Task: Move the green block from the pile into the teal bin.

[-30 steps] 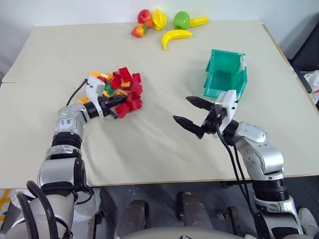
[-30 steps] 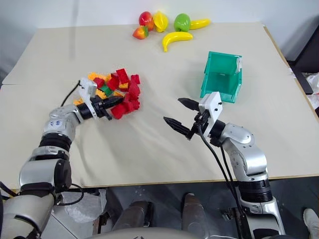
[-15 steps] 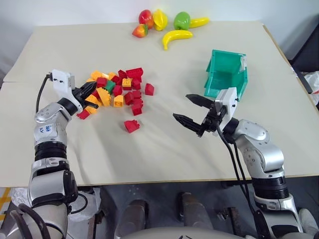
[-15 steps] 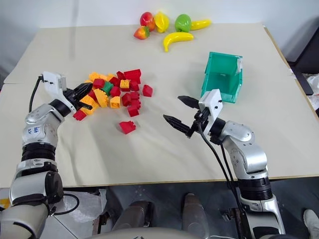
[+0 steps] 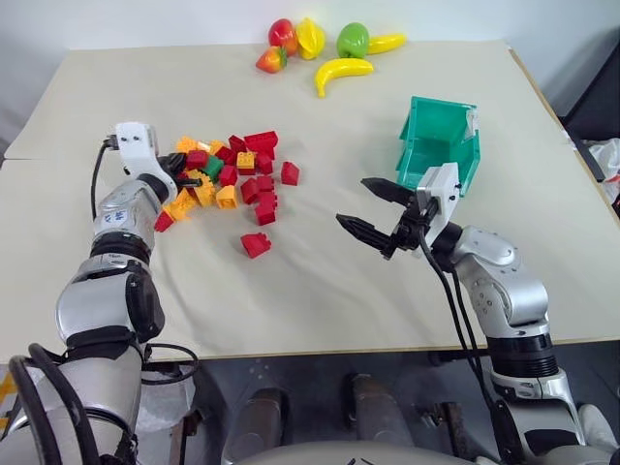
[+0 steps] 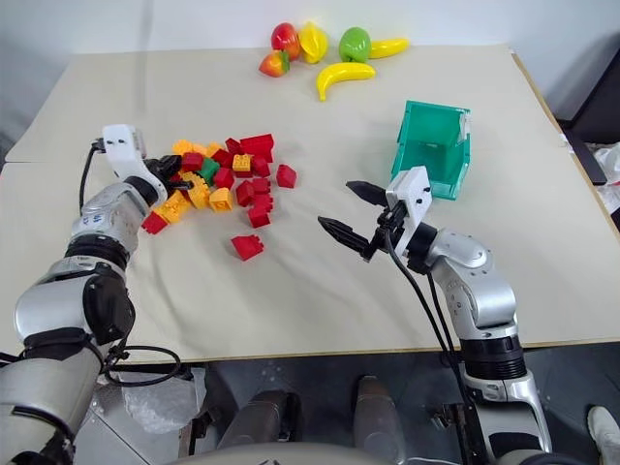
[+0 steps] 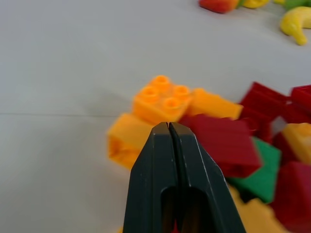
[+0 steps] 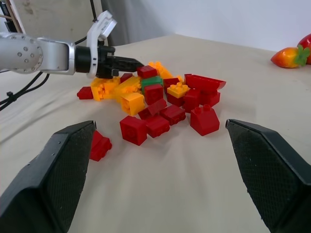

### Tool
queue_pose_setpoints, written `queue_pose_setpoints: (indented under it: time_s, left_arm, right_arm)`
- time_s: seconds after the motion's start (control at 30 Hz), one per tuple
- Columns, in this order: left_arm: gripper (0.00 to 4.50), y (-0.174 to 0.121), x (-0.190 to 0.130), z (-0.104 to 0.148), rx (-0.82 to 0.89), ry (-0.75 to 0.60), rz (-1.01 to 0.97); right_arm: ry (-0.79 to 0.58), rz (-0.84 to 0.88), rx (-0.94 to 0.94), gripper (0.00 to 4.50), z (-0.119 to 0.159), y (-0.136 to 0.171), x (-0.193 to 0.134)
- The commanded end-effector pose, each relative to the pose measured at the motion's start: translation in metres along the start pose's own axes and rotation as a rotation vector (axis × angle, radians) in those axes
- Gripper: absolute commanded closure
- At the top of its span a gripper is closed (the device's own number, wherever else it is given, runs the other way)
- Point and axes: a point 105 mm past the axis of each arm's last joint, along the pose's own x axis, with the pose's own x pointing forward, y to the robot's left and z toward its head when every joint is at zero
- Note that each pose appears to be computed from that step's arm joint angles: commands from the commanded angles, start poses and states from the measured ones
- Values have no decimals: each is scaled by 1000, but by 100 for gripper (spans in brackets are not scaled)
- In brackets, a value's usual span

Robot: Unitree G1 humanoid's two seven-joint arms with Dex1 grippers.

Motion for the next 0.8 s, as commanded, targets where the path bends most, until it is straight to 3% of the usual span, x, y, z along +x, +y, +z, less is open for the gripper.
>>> queue_pose_setpoints:
  time_s: [0.03,0.3,0.47,0.53,0.63,0.8]
  left_arm:
    - [448,-28,6,-5,47,62,-145]
    - [448,-65,0,-30,77,199,-423]
    - [448,-70,-4,-27,79,195,-491]
    - [448,-58,-1,-15,72,132,-405]
    - [448,-6,2,21,-6,-61,-29]
    - [448,17,0,26,-77,-90,185]
  right_arm:
    - [-40,-14,-38,0,12,-2,-4]
    - [-47,-22,-42,0,12,-3,-6]
    - [-50,-17,-41,0,11,-3,-4]
    - [-50,-17,-42,0,11,-4,-4]
    - [-52,-12,-39,0,11,-5,-2]
    - [-58,-7,-37,0,12,-6,1]
